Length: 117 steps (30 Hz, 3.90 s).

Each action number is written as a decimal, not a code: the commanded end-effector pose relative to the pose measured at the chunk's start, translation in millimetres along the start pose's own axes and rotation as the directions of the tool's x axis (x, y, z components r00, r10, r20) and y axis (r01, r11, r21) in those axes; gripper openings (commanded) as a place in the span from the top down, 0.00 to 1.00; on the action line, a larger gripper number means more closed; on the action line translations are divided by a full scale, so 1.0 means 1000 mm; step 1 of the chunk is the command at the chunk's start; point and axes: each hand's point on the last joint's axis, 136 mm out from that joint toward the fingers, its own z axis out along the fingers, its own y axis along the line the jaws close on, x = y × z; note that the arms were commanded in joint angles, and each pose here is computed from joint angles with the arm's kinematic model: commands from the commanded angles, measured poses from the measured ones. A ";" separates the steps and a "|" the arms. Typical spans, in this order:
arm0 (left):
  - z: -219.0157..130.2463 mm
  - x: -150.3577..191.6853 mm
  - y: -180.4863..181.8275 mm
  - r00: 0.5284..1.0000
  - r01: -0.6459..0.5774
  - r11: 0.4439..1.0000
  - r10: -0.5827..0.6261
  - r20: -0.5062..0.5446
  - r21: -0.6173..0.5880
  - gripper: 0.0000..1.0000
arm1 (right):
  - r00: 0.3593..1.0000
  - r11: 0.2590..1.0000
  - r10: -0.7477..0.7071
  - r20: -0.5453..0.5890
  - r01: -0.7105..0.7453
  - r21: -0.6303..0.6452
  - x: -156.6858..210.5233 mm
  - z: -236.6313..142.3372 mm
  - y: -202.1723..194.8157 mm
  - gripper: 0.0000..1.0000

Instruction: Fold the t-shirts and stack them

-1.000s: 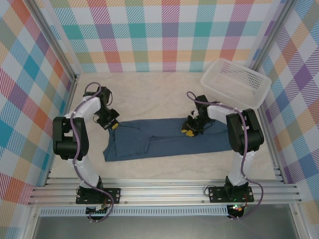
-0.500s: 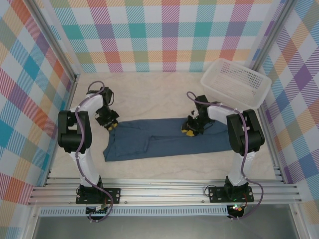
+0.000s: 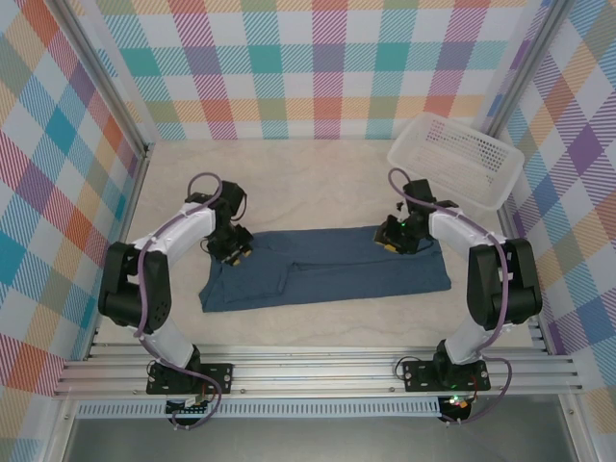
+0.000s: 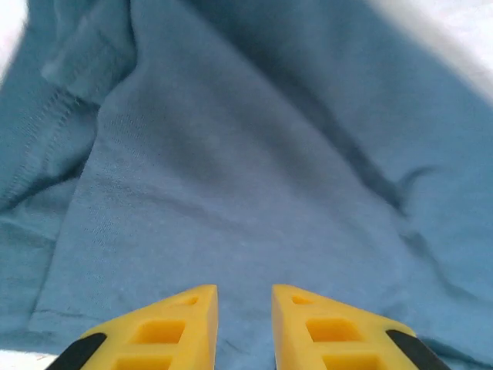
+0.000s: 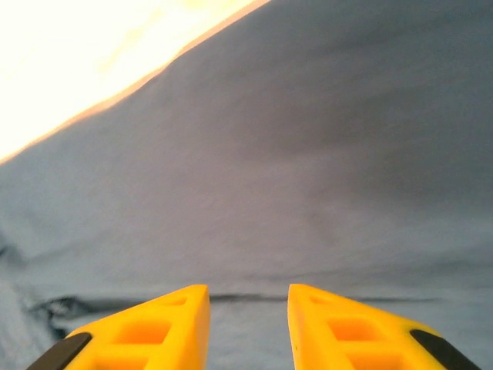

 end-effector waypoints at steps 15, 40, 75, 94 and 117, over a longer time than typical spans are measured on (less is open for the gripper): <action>0.067 -0.115 -0.070 0.996 0.073 0.997 -0.074 0.041 0.013 0.79 | 0.950 0.939 0.262 -0.168 -0.211 0.271 0.049 0.021 -0.076 0.70; 0.002 -0.154 -0.102 0.939 0.301 0.929 -0.328 0.100 0.217 0.73 | 0.933 0.917 -0.340 -0.115 0.301 -0.263 0.008 0.037 0.154 0.63; 0.108 -0.155 -0.295 0.987 0.148 0.844 -0.161 -0.020 0.515 0.75 | 0.960 0.978 0.209 -0.187 -0.201 0.062 -0.013 0.092 0.056 0.64; -0.001 0.064 -0.069 0.951 -0.180 0.961 0.224 -0.211 0.210 0.56 | 0.976 0.994 0.106 -0.190 -0.104 0.023 0.104 -0.027 0.044 0.57; 0.051 0.221 0.013 0.823 -0.389 0.897 0.442 -0.358 0.212 0.61 | 0.897 0.980 0.197 -0.395 -0.176 0.089 0.250 -0.018 -0.032 0.56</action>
